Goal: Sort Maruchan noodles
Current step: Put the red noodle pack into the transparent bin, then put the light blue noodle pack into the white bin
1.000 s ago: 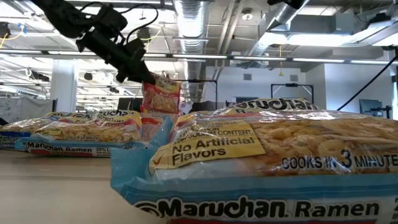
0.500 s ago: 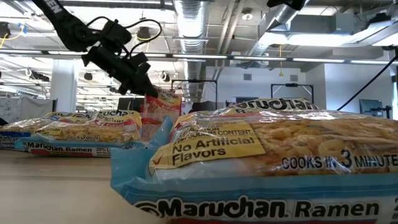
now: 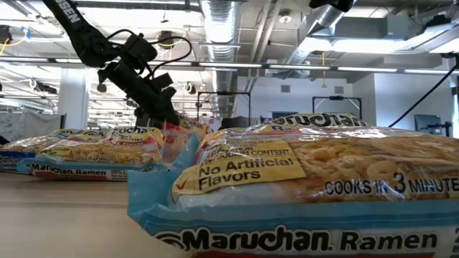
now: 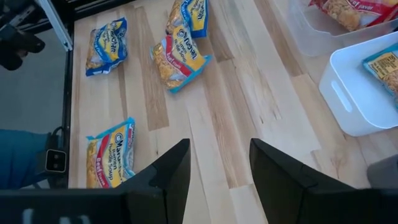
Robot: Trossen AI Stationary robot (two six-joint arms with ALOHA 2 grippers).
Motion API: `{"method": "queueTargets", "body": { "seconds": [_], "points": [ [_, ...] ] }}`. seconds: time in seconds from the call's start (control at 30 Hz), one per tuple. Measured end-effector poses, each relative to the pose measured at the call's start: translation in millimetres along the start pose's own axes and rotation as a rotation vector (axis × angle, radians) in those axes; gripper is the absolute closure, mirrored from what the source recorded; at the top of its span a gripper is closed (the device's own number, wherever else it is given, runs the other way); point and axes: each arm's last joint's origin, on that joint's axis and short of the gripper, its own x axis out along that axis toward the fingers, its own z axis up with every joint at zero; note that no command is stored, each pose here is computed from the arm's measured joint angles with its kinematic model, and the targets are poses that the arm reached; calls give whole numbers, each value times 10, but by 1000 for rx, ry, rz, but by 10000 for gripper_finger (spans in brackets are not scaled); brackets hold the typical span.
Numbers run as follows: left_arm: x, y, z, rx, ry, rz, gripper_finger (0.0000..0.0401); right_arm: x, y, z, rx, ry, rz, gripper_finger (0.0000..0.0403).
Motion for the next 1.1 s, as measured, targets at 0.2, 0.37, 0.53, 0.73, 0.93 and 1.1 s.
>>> {"method": "queueTargets", "body": {
  "seconds": [0.2, 0.37, 0.53, 0.73, 0.93, 1.1],
  "points": [
    [-1, 12, -3, 2, 2, -13, 401, 0, 0, 0, 1, 0, 1, 217],
    [-2, 0, -23, -5, 22, -53, 390, -1, 0, 1, 1, 0, 2, 217],
    [-2, 0, -32, -24, 31, -52, 337, -1, 1, 2, 1, -1, 2, 217],
    [-2, 3, -18, -25, 17, -42, 257, -1, 1, 2, 1, 0, 3, 217],
    [-42, 14, 0, -86, 21, 3, 206, -1, 1, 2, 0, 0, 4, 217],
    [-103, 18, 39, -78, 8, 24, 196, -1, 1, 1, 0, 1, 5, 217]
  ]
}}
